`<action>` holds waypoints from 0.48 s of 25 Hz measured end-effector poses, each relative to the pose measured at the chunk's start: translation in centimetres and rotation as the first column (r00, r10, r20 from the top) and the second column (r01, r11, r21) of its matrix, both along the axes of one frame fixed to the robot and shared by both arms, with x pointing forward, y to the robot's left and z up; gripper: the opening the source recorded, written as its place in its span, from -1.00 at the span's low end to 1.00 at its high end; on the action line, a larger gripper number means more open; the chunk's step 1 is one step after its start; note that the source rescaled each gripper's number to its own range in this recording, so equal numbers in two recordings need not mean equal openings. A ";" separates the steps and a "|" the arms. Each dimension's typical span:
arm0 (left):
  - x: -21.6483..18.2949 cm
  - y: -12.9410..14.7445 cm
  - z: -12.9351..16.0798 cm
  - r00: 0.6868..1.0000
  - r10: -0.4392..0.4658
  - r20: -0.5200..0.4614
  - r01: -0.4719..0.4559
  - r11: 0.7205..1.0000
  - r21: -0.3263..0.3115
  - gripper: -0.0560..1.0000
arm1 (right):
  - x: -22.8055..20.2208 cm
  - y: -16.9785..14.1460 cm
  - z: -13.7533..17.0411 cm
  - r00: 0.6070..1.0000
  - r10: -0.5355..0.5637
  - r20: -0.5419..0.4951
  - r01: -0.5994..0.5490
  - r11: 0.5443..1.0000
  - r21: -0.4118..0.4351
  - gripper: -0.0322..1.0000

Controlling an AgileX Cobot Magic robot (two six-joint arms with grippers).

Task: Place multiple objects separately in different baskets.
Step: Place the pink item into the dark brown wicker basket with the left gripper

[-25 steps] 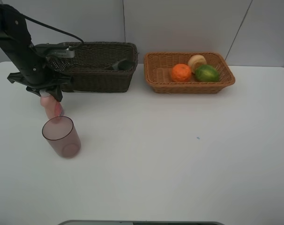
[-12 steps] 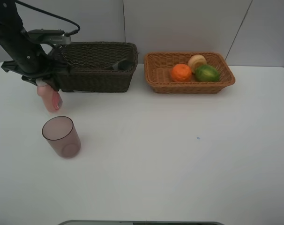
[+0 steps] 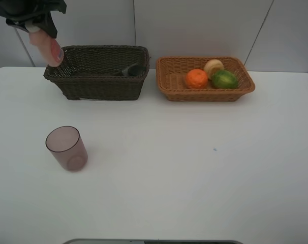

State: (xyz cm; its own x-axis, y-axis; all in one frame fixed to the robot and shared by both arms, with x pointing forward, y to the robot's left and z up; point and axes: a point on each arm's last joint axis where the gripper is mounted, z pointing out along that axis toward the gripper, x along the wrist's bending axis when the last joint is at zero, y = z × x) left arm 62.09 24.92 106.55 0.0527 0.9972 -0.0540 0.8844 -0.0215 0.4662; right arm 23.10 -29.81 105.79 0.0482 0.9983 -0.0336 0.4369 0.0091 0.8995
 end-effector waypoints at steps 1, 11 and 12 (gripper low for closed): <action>0.5 0.0 0.2 1.000 0.003 0.022 -0.003 1.000 0.007 -0.15 | 0.0 0.0 0.0 1.000 0.000 0.000 0.000 1.000 0.000 0.86; 5.4 -0.7 -6.0 0.995 0.011 0.097 -0.013 1.000 0.021 -0.15 | 0.0 0.0 0.0 1.000 0.000 0.000 0.000 1.000 0.000 0.86; 5.8 -0.9 -6.7 0.995 0.009 0.104 -0.010 1.000 0.014 -0.15 | 0.0 0.0 0.0 1.000 0.000 0.000 0.000 1.000 0.000 0.86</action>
